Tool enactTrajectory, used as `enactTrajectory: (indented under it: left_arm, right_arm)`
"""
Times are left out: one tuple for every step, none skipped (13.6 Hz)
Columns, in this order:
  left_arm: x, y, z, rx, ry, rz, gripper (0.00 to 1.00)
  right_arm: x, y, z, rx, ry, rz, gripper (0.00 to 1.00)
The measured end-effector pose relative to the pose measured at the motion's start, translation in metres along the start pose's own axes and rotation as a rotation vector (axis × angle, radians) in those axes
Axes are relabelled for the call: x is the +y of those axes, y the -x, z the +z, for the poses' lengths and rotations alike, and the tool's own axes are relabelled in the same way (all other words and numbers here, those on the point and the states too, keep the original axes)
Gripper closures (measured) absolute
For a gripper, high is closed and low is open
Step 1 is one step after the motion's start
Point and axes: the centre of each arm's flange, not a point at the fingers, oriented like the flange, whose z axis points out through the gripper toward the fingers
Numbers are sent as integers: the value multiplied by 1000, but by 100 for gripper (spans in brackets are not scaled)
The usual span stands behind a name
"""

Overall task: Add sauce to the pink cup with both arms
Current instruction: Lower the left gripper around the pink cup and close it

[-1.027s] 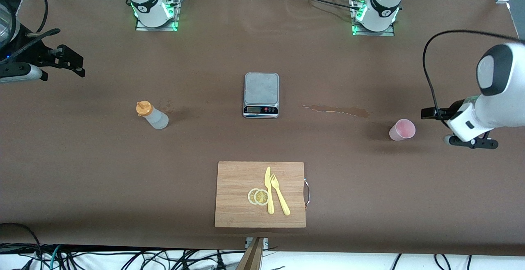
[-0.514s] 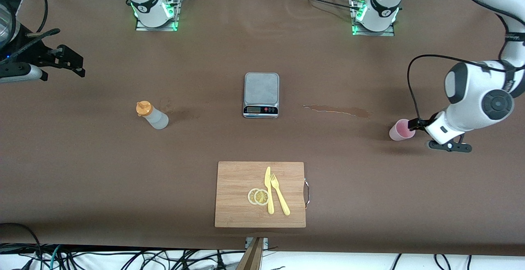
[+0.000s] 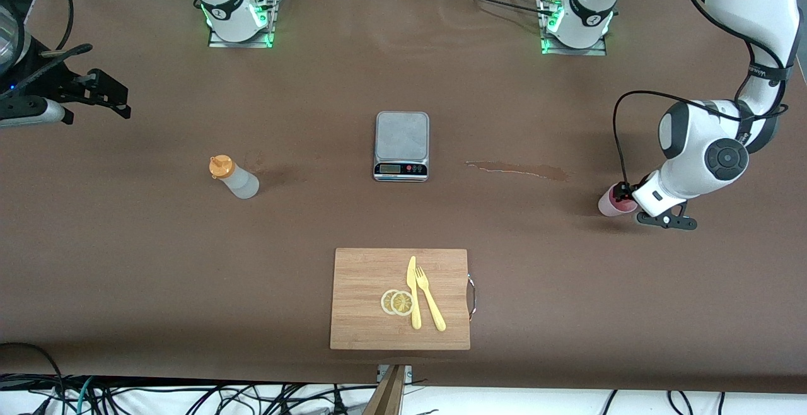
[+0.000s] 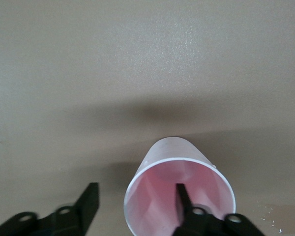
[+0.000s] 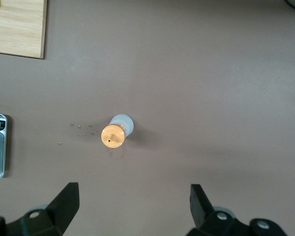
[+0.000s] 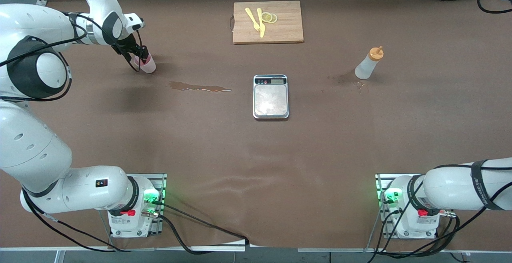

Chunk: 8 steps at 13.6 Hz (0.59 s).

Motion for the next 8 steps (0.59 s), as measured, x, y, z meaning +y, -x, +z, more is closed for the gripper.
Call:
enactTrajectory:
  left_arm:
    - [0,0,0,0,0,0,47]
    - [0,0,0,1,0,1,59]
    - [0,-1,-1,3,-1,1,68]
    - [0,-1,-2,5,-1,1,79]
    - [0,-2,-3,8,-2,2,89]
    - [2,-4,-8,16,-2,7,96]
    - [4,-5,-11,22,-3,9,96]
    - [5,-7,-15,29,-4,11,96]
  right_arm:
    - [0,0,0,0,0,0,0]
    - [0,0,0,0,0,0,0]
    - [0,0,0,0,0,0,0]
    - [0,0,0,0,0,0,0]
    - [0,0,0,1,0,1,0]
    - [0,0,0,1,0,0,0]
    - [0,0,0,1,0,1,0]
    - [0,0,0,1,0,1,0]
